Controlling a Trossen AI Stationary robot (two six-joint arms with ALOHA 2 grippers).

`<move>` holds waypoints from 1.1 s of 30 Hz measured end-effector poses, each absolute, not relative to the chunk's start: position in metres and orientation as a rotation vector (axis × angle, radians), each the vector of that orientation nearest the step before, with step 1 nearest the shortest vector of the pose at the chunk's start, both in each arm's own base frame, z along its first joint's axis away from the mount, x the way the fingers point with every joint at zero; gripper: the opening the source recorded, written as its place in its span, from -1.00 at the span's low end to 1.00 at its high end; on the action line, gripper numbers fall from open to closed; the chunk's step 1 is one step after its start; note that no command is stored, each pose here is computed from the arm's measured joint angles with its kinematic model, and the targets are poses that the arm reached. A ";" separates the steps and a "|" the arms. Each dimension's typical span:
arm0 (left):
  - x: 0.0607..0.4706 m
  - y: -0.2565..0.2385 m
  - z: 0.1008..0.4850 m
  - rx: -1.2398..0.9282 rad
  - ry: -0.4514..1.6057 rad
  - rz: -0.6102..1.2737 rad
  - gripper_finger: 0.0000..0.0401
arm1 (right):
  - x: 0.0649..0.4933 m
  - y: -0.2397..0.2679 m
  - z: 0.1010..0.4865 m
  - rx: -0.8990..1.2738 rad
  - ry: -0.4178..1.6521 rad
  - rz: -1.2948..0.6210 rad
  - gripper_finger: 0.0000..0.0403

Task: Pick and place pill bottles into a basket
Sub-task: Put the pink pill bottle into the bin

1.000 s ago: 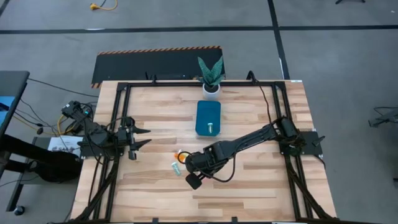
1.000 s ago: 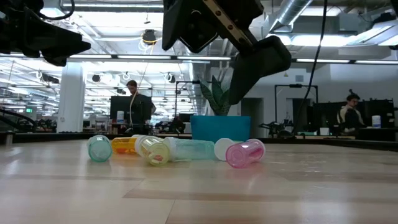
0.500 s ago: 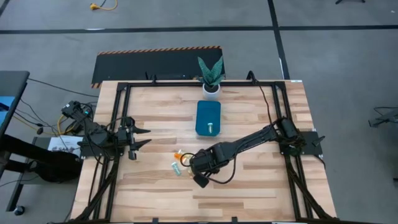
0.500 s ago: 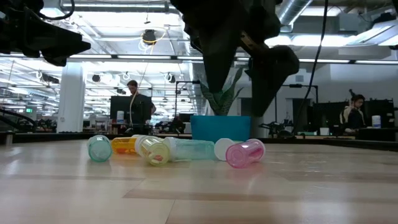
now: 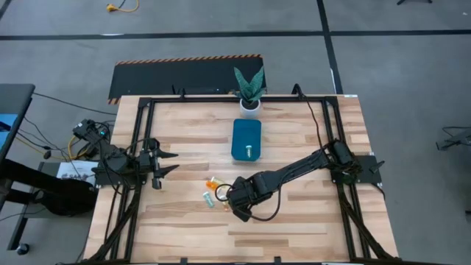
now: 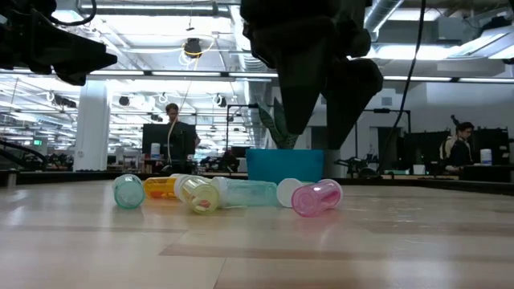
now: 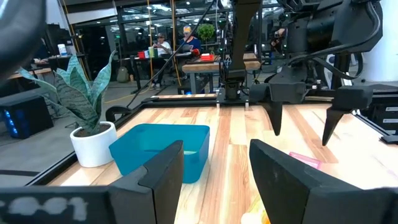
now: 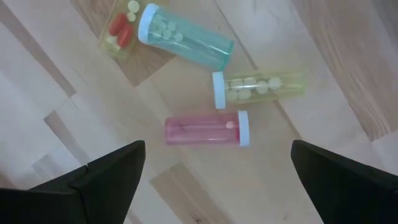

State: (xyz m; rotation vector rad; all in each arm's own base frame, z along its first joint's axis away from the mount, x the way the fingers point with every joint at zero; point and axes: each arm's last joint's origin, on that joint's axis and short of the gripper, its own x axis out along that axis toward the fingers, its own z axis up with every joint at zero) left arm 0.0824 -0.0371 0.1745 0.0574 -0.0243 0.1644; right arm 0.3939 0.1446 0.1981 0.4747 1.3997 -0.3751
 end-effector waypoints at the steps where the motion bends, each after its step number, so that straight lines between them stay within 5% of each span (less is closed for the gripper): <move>1: 0.082 -0.037 0.174 0.058 -0.024 0.164 -0.13 | 0.394 0.145 0.198 0.470 1.400 -0.373 0.98; 33: 0.082 -0.037 0.174 0.063 -0.019 0.164 -0.13 | 0.399 0.149 0.178 0.419 1.423 -0.351 0.98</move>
